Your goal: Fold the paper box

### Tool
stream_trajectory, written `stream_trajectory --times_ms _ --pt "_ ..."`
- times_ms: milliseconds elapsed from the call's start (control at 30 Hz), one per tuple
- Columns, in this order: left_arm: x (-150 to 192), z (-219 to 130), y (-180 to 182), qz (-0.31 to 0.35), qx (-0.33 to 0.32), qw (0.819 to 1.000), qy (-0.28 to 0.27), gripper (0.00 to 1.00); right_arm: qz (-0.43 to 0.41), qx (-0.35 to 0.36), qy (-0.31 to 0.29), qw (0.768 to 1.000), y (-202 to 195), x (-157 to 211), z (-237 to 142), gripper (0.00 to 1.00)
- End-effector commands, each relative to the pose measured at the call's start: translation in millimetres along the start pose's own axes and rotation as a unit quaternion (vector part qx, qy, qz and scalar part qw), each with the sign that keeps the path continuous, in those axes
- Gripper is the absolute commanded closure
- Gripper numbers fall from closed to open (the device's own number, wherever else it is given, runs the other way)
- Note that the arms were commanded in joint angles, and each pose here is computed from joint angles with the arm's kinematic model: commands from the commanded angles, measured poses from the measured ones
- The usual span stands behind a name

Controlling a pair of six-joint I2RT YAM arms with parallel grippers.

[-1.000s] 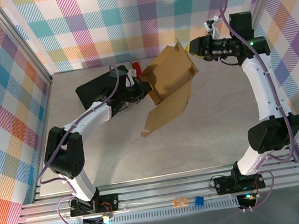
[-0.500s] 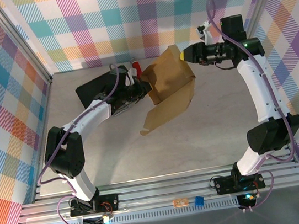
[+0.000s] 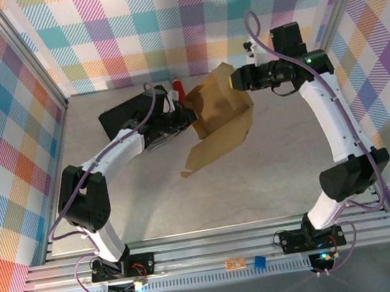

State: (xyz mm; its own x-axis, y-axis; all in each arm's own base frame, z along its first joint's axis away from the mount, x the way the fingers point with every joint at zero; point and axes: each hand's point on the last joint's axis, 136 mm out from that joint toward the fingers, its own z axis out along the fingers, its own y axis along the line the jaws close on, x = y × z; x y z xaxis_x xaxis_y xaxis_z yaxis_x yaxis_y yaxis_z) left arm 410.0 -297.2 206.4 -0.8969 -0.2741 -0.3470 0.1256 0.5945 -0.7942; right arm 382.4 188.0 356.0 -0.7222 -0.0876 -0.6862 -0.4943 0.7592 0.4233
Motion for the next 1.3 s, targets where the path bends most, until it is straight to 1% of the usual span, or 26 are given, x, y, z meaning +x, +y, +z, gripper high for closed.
stream_trajectory --times_ms 0,267,500,767,800,1000,1200,1267 --pt "-12.1 -22.7 -30.6 0.04 0.026 0.999 -0.018 1.0 -0.044 0.063 0.014 0.997 -12.3 1.8 7.3 0.59" --pt "-11.3 -32.7 -33.8 0.058 0.015 0.998 -0.02 1.0 -0.079 0.163 0.028 0.983 -34.0 1.4 15.6 0.57" --pt "-12.1 -38.7 -37.1 0.071 0.009 0.997 -0.022 1.0 -0.097 0.191 0.045 0.976 -42.0 5.5 25.9 0.58" --pt "-18.4 -43.5 -45.0 0.08 0.008 0.996 -0.029 1.0 -0.124 0.24 0.074 0.96 -50.7 15.8 40.5 0.66" --pt "-14.2 -43.1 -39.5 0.074 -0.003 0.997 -0.019 1.0 -0.128 0.249 0.079 0.957 -51.8 17.6 42.4 0.67" --pt "-15.2 -44.9 -39.7 0.075 -0.011 0.997 -0.02 1.0 -0.148 0.31 0.099 0.934 -61.0 23.9 46.8 0.79" --pt "-17.0 -47.3 -41.1 0.076 -0.016 0.997 -0.021 1.0 -0.155 0.357 0.108 0.915 -70.0 26.2 42.7 1.0" --pt "-16.9 -48.2 -41.5 0.075 -0.018 0.997 -0.021 1.0 -0.16 0.371 0.107 0.908 -71.1 25.5 40.6 1.0"
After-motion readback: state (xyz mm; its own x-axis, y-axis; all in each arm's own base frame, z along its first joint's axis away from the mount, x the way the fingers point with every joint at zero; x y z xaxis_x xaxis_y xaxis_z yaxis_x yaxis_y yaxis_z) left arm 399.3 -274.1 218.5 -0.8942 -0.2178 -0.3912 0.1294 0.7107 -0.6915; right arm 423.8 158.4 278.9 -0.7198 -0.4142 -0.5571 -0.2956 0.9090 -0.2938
